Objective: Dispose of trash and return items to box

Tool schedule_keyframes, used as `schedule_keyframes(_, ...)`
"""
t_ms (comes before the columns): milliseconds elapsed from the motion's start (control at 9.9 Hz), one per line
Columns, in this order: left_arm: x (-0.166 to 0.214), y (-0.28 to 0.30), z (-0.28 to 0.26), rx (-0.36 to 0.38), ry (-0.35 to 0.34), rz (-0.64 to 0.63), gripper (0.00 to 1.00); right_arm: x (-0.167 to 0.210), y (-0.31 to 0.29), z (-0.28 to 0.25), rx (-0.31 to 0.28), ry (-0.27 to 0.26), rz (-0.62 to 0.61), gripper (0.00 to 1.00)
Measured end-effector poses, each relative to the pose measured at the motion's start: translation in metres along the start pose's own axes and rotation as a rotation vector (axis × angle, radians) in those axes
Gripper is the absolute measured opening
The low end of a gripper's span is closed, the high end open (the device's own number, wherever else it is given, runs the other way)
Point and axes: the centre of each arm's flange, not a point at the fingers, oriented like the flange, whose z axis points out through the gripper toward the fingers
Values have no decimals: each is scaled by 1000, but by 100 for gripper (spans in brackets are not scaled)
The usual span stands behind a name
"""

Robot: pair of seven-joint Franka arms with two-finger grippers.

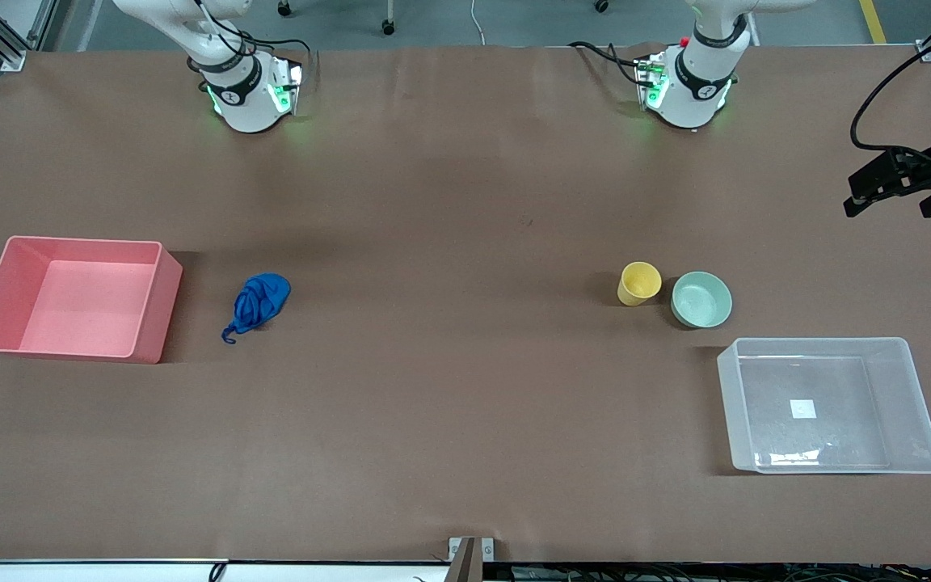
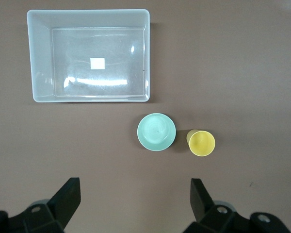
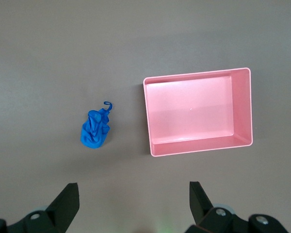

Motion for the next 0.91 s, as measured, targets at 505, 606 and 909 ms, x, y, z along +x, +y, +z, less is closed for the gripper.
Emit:
schedule_keyframes(505, 19, -4, 119, 1, -8, -5, 100, 24, -46, 104, -7, -80, -80, 100)
schedule_keyframes(606, 17, -5, 156, 2, 7, -8, 100, 31, -68, 155, -14, -118, -114, 100)
schedule_keyframes(909, -8, -12, 269, 5, 57, -18, 100, 36, -121, 289, -28, -149, -188, 100)
